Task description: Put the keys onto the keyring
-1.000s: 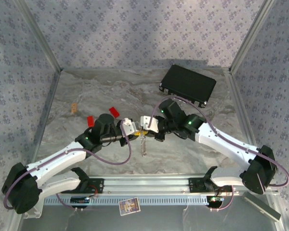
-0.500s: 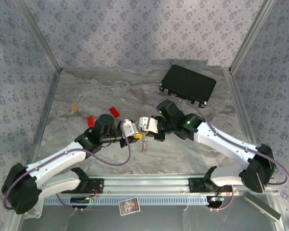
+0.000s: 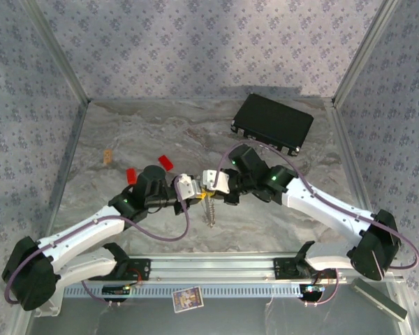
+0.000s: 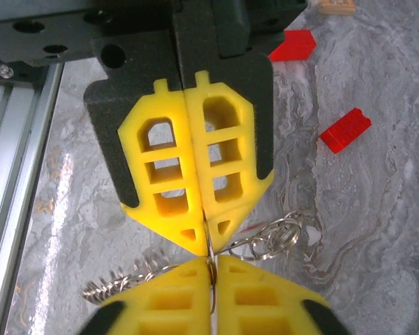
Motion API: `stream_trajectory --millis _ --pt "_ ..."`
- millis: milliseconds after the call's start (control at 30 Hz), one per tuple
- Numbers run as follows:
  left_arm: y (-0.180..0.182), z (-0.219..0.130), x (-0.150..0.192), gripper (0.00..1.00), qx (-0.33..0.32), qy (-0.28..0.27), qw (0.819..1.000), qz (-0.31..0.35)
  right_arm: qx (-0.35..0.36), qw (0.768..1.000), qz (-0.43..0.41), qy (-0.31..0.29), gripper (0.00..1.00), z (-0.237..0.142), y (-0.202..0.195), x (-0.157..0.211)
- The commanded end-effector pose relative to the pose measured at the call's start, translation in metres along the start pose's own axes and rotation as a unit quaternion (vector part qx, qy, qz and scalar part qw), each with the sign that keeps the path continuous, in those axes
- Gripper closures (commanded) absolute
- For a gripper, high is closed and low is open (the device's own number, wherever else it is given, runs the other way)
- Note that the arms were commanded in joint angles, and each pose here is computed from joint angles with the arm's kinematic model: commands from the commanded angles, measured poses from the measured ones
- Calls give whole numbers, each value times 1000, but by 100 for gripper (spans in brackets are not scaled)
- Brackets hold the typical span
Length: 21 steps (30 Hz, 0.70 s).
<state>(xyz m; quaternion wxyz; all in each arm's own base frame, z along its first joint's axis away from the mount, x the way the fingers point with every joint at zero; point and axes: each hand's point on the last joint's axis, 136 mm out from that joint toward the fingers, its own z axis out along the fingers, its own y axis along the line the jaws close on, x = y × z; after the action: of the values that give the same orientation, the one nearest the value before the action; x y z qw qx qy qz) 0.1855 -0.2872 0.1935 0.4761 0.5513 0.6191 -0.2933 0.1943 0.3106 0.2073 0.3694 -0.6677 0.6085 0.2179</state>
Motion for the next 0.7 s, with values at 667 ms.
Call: stream_trajectory --millis 667 --pt "-7 -6 -18 100 -1 -79 997 6 -29 990 100 -96 72 -6 7 7"
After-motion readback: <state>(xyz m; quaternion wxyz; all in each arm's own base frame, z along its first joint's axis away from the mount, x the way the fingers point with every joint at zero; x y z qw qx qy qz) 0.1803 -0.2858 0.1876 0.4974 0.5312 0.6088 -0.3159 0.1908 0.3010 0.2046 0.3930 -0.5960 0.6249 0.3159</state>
